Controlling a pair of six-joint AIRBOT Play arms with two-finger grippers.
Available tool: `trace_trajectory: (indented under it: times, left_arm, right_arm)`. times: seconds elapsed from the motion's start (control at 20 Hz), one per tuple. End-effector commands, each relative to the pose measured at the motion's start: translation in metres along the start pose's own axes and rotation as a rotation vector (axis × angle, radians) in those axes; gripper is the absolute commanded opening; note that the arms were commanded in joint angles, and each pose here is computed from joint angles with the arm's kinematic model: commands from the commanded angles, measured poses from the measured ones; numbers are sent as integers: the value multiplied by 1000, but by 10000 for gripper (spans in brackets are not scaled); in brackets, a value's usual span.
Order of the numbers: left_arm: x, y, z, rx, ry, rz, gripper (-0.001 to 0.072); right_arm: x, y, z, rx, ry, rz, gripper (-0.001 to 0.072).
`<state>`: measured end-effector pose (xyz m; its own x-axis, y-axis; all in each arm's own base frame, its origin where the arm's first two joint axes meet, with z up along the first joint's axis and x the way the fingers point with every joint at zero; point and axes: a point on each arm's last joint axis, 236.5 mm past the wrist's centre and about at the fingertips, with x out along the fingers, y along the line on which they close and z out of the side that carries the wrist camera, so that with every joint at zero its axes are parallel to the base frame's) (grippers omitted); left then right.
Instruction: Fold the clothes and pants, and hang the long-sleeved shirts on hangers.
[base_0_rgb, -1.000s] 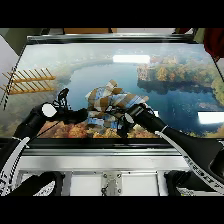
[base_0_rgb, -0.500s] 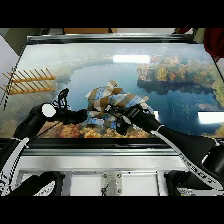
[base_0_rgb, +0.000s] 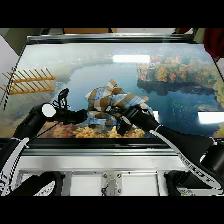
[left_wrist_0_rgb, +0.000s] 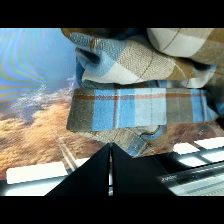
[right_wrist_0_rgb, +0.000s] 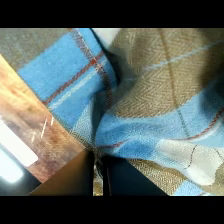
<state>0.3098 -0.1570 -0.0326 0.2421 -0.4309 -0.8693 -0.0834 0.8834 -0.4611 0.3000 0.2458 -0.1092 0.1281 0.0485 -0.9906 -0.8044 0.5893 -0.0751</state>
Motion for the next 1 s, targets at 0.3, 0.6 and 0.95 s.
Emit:
trace_trajectory:
  times: [0.3,0.6,0.95]
  left_arm:
    - [47,11,-35,37,167,74,626]
    - [77,-12,-49,132,165,70,626]
    - [82,-24,-6,30,-23,29,625]
  right_arm:
    - [-130,-8,52,402,-276,228,20]
    - [-167,-34,72,549,-378,268,20]
    - [-179,-24,83,571,-410,343,20]
